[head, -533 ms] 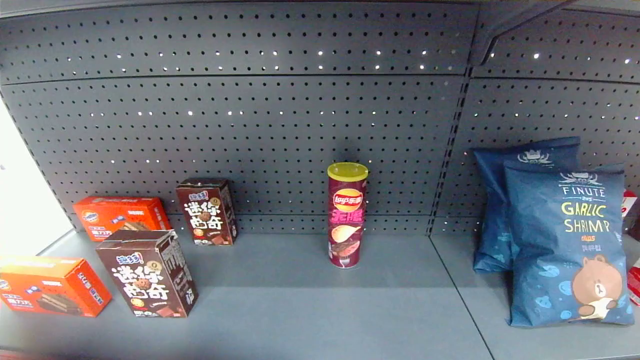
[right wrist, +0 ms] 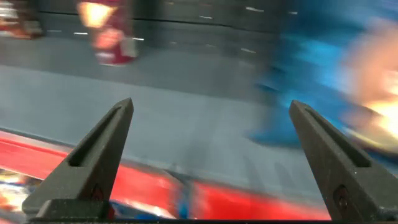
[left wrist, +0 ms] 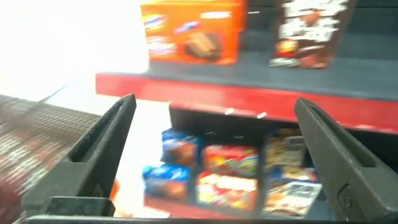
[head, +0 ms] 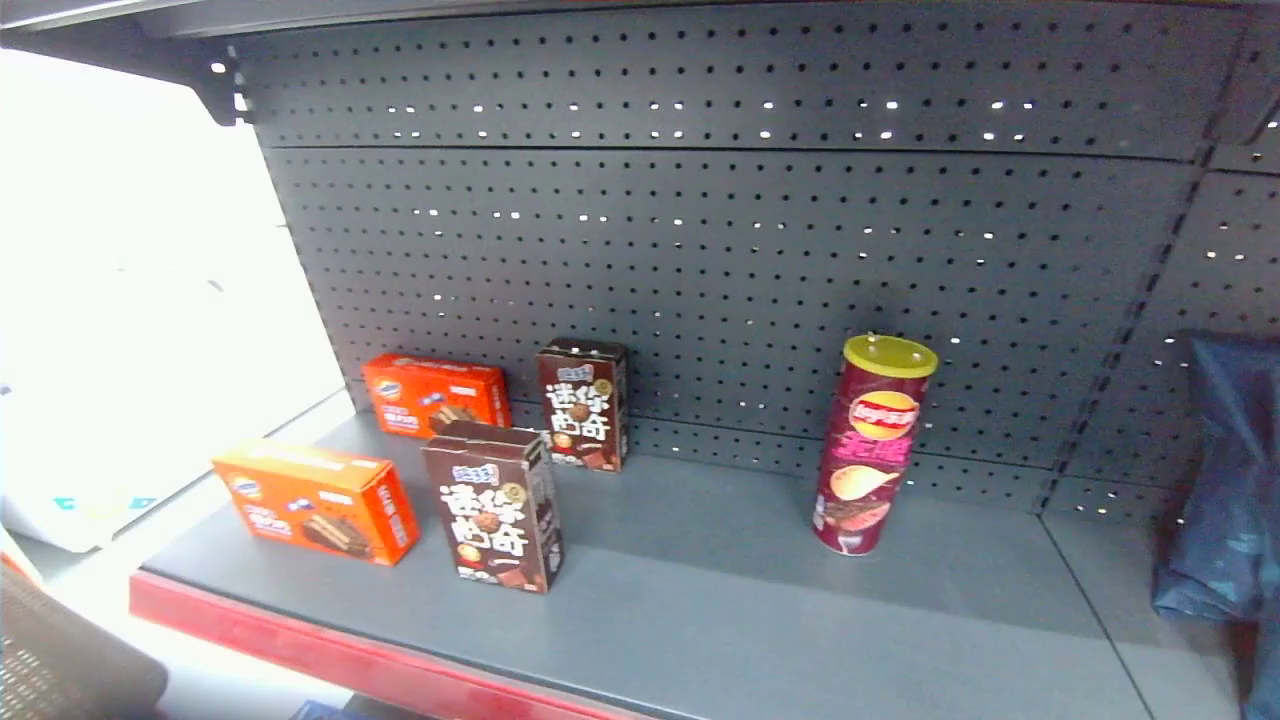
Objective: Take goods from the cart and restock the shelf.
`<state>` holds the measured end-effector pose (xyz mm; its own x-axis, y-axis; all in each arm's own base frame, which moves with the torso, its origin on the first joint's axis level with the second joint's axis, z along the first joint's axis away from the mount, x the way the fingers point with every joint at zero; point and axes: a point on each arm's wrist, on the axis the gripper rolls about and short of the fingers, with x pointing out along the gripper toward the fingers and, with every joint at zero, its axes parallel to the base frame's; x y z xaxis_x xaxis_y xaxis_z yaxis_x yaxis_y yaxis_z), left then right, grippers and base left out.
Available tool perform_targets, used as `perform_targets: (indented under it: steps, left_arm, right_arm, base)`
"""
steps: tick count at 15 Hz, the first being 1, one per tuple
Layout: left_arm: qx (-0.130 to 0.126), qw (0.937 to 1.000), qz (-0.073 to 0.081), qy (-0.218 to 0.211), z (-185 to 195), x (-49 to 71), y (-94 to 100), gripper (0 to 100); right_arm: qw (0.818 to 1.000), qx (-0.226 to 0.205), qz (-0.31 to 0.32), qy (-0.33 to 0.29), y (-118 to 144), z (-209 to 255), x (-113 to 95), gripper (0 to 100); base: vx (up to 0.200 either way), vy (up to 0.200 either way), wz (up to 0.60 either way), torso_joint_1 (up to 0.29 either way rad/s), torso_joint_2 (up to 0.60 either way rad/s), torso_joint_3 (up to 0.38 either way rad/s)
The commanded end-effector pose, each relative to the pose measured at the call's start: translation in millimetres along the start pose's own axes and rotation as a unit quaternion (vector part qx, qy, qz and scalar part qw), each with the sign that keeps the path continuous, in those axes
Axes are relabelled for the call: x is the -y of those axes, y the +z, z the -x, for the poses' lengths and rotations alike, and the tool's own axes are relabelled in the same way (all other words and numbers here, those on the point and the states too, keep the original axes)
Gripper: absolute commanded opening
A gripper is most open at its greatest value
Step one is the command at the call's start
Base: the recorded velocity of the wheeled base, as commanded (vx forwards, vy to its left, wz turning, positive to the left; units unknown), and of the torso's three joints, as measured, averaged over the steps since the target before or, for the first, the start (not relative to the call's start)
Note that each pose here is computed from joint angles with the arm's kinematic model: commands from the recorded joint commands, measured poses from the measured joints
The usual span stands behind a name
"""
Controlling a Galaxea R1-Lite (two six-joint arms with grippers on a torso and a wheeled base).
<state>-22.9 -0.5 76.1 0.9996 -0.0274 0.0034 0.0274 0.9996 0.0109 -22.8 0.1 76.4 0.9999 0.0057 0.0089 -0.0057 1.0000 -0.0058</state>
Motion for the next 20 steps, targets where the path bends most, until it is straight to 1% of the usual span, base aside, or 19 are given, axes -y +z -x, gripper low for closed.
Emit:
perform_targets:
  steps: [1,14,18,20]
  left_arm:
    - [0.000,1.0000,0.000,0.000,0.0,0.0,-0.1,100]
    - [0.000,1.0000,0.000,-0.001,0.0,0.0,-0.1,100]
    - [0.001,1.0000,0.000,0.000,0.2,0.0,0.6,100]
    - [-0.006,1.0000,-0.003,-0.005,-0.8,-0.1,0.5,100]
  right_arm:
    - [1.000,0.000,0.000,0.000,0.0,0.0,0.0,100]
    - [1.000,0.000,-0.001,0.000,0.0,0.0,0.0,100]
    - [1.000,0.000,-0.001,0.000,0.0,0.0,0.0,100]
    - [1.000,0.000,-0.001,0.000,0.0,0.0,0.0,100]
  base:
    - [0.000,0.000,0.60,-0.002,0.00,0.002]
    - [0.000,0.000,0.60,0.001,0.00,0.002]
    - [0.000,0.000,0.00,0.000,0.00,0.000]
    - [0.000,0.000,0.00,0.000,0.00,0.000]
